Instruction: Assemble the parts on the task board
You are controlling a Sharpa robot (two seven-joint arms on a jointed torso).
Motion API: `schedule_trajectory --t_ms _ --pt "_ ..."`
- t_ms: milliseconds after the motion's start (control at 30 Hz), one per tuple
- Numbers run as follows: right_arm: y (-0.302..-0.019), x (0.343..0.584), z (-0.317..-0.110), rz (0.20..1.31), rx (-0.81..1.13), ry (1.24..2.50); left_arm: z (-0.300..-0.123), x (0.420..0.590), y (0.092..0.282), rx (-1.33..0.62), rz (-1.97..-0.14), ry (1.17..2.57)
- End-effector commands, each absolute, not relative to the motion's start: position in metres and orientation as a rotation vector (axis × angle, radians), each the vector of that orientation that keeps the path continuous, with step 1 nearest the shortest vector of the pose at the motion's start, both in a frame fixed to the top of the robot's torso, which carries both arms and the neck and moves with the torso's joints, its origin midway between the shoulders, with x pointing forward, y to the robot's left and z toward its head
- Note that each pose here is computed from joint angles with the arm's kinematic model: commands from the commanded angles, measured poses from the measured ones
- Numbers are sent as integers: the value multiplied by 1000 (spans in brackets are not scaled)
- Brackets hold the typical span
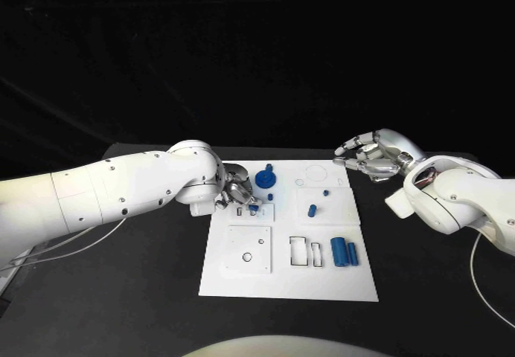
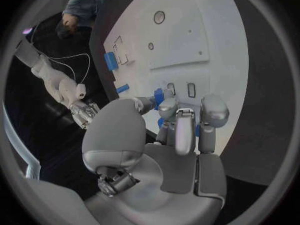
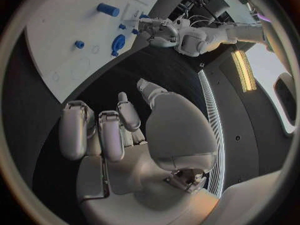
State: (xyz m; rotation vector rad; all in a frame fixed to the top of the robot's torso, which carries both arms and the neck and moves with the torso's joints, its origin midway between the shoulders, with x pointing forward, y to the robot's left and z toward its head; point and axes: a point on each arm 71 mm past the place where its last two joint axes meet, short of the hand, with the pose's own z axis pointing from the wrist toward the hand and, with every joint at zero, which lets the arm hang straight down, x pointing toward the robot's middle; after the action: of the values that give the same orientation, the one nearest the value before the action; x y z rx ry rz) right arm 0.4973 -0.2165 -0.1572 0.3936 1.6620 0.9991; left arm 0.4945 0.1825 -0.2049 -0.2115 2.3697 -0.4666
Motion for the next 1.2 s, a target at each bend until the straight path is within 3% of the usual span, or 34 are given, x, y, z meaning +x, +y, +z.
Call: schedule_trajectory --t_ms 33,1200 --pt "-217 497 -157 997 381 1666 -203 496 181 -209 -459 2262" --pt "-218 497 -158 997 380 1673 -214 491 174 -81 -329 2332"
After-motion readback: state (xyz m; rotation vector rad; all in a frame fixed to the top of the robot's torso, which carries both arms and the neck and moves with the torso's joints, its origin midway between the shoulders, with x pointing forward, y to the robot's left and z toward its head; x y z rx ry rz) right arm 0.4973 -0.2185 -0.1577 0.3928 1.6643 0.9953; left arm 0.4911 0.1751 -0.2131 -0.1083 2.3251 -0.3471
